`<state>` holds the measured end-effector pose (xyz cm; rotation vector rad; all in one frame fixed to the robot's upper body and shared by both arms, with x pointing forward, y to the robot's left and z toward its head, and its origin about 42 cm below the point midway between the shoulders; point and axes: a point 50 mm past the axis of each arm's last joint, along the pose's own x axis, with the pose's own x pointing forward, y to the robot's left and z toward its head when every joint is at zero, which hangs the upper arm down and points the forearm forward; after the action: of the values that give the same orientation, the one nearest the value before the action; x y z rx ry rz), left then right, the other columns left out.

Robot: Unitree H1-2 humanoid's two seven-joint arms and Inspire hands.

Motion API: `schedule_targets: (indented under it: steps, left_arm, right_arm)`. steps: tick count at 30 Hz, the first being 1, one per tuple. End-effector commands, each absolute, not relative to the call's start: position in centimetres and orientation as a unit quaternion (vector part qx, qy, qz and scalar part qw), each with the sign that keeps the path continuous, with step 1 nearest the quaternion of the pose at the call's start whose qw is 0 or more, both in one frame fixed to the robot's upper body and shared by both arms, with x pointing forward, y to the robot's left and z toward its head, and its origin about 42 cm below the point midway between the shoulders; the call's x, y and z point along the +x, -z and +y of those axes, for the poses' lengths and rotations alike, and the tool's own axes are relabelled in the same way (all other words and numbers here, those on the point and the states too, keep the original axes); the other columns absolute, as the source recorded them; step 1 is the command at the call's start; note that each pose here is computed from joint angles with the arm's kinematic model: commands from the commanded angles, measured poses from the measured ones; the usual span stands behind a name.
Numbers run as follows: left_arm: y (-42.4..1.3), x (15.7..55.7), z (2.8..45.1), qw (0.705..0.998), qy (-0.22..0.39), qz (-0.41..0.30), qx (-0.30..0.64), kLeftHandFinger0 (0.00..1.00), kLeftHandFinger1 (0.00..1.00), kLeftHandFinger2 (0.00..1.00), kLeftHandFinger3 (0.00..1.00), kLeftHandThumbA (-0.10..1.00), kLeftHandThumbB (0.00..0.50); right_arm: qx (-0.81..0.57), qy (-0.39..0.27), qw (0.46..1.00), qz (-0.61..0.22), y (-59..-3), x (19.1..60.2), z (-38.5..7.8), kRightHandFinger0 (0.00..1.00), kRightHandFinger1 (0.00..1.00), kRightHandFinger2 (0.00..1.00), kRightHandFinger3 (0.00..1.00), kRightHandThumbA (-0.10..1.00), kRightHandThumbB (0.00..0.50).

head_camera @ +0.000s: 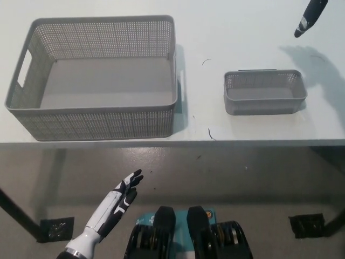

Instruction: Use the right hand to pick up a small rectangular container and put it into a bigger container on the left side

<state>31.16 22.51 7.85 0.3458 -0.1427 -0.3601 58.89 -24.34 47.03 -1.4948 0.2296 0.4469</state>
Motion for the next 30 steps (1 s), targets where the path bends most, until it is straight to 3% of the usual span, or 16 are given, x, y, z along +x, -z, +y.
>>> schedule_targets:
  steps: [1,5,9,14,16,18,21,26,30]
  left_arm:
    - [-9.1,30.9,22.7,0.960,0.187,-0.114,0.175,1.00,1.00,1.00,1.00,1.00,0.264]
    - [-9.1,30.9,22.7,0.959,0.191,-0.112,0.175,1.00,1.00,1.00,1.00,1.00,0.269]
    - [-9.1,30.9,22.7,0.960,0.192,-0.111,0.173,1.00,1.00,1.00,1.00,1.00,0.272]
    - [-8.7,30.4,22.6,0.961,0.188,-0.107,0.170,1.00,1.00,1.00,1.00,1.00,0.268]
    - [-8.7,30.3,22.5,0.961,0.190,-0.105,0.170,1.00,1.00,1.00,1.00,1.00,0.265]
    - [-8.7,30.2,22.6,0.961,0.190,-0.103,0.174,1.00,1.00,1.00,1.00,1.00,0.270]
    - [-8.8,30.2,22.6,0.960,0.191,-0.106,0.178,1.00,1.00,1.00,1.00,1.00,0.269]
    - [-8.9,30.4,22.7,0.960,0.191,-0.108,0.173,1.00,1.00,1.00,1.00,1.00,0.268]
    - [-9.0,30.4,22.7,0.960,0.191,-0.108,0.173,1.00,1.00,1.00,1.00,1.00,0.266]
  right_arm:
    - [-0.693,-0.212,0.683,0.091,-53.3,58.8,-21.6,1.00,1.00,1.00,1.00,1.00,0.338]
    - [-0.706,-0.224,0.666,0.092,-52.1,59.2,-20.5,1.00,1.00,1.00,1.00,1.00,0.328]
    - [-0.681,-0.240,0.683,0.111,-50.5,59.4,-18.9,1.00,1.00,1.00,1.00,1.00,0.327]
    - [-0.693,-0.251,0.664,0.125,-46.9,59.8,-17.0,1.00,1.00,1.00,1.00,1.00,0.381]
    - [-0.685,-0.248,0.670,0.141,-45.6,60.0,-16.8,1.00,1.00,1.00,1.00,1.00,0.380]
    - [-0.680,-0.226,0.677,0.168,-44.3,60.1,-16.7,1.00,1.00,1.00,1.00,1.00,0.441]
    - [-0.685,-0.243,0.668,0.163,-42.6,60.1,-16.3,1.00,1.00,1.00,1.00,1.00,0.374]
    - [-0.669,-0.227,0.685,0.177,-39.8,60.2,-16.8,1.00,1.00,1.00,1.00,1.00,0.412]
    - [-0.686,-0.225,0.667,0.186,-37.0,60.0,-17.0,1.00,1.00,1.00,1.00,1.00,0.421]
